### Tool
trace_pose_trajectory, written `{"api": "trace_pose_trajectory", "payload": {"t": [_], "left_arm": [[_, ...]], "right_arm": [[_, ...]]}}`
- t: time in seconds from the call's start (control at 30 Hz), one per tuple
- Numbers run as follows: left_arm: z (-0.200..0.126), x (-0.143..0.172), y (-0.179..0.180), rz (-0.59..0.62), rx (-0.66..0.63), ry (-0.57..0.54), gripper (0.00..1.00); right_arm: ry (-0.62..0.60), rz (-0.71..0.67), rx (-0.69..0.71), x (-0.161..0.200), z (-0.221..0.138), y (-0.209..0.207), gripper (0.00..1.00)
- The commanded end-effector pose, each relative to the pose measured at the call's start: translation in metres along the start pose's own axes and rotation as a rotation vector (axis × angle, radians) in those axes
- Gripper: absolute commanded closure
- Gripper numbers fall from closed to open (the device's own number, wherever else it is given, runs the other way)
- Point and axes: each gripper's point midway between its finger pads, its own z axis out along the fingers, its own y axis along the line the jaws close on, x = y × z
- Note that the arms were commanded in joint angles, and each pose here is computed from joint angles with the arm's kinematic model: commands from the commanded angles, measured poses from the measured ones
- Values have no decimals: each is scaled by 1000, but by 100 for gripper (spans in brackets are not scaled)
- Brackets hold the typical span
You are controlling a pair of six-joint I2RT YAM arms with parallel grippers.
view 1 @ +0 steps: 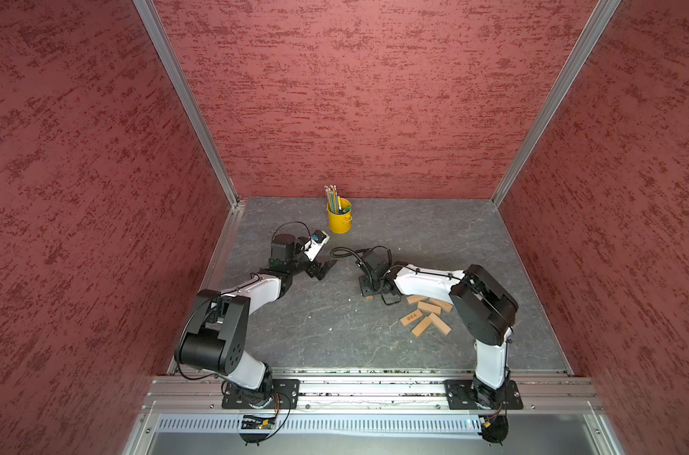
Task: Assemble the number 8 with building blocks
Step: Adjust the building block at the center of the board.
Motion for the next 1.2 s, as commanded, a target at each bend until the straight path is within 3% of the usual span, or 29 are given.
{"api": "trace_pose_trajectory", "payload": {"t": [0.0,0.23,0.43,0.97,1.03,1.17], "left_arm": [[-4,-12,4,2,-13,-33,1],[-4,-12,5,3,-16,-36,1],[-2,-11,7,-4,-16,-35,0],[-3,-13,3,-10,2,-48,1],[-2,-13,3,-12,8,-50,1],[-2,-13,3,-13,8,-49,1]], "right_arm": [[147,78,19,45,3,-5,58],[155,136,30,46,3,-5,65],[213,175,82,54,1,-11,64],[196,288,99,50,6,-18,69],[194,292,97,50,6,-18,66],[172,288,80,46,1,-17,40]]}}
